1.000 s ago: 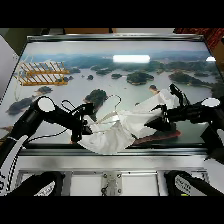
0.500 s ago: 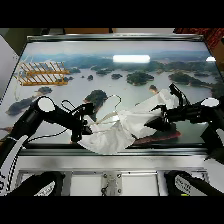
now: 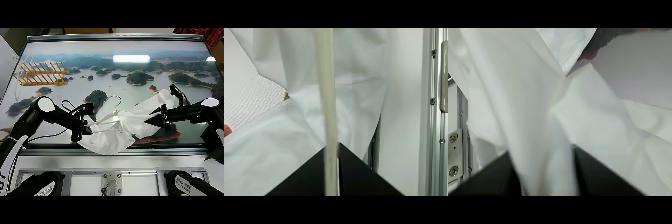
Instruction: Fold the clothes and pants, and hang the long-sleeved shirts on hangers.
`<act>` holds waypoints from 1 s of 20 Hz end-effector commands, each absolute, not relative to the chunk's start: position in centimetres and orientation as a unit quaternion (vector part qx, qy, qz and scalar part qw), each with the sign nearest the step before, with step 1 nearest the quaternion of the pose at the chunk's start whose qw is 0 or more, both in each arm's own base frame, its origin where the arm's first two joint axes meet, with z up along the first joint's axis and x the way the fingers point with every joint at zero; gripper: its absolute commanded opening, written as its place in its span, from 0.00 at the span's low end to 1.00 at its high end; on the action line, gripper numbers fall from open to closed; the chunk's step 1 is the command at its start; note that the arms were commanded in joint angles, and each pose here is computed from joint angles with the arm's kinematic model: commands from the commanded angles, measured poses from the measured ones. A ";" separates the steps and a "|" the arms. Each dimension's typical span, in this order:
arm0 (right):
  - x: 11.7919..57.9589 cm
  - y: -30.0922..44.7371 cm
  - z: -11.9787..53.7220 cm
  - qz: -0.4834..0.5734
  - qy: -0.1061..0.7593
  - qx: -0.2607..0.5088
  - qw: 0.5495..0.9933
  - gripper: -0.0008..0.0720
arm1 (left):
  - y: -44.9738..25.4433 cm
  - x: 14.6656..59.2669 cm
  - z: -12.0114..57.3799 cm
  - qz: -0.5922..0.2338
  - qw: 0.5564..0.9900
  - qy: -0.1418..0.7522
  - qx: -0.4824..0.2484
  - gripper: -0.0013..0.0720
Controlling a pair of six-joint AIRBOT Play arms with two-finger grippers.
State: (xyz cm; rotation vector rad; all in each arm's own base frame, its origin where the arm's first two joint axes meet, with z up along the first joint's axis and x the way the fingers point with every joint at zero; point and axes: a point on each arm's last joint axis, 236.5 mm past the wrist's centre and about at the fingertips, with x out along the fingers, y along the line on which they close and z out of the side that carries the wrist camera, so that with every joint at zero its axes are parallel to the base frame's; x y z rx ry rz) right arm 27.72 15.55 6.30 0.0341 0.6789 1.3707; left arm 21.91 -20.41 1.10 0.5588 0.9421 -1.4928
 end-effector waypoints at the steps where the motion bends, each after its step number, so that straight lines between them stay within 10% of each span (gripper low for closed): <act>1: 27.8 15.6 6.3 0.632 0.282 -0.014 0.722 0.09 | -20.4 21.9 1.1 -0.645 0.601 0.406 0.241 0.03; 12: 27.8 15.6 6.3 0.645 0.248 -0.052 0.721 0.04 | -20.3 22.0 1.0 -0.643 0.602 0.407 0.244 0.04; 13: 27.8 15.6 6.3 0.645 0.248 -0.052 0.721 0.04 | -20.2 22.0 0.9 -0.641 0.601 0.408 0.246 0.07; 15: 27.8 15.6 6.3 0.645 0.248 -0.052 0.721 0.04 | -20.2 22.3 0.9 -0.625 0.613 0.426 0.229 0.67; 20: 27.8 15.5 6.3 0.645 0.248 -0.052 0.721 0.03 | -20.3 24.1 0.9 -0.560 0.661 0.469 0.170 0.70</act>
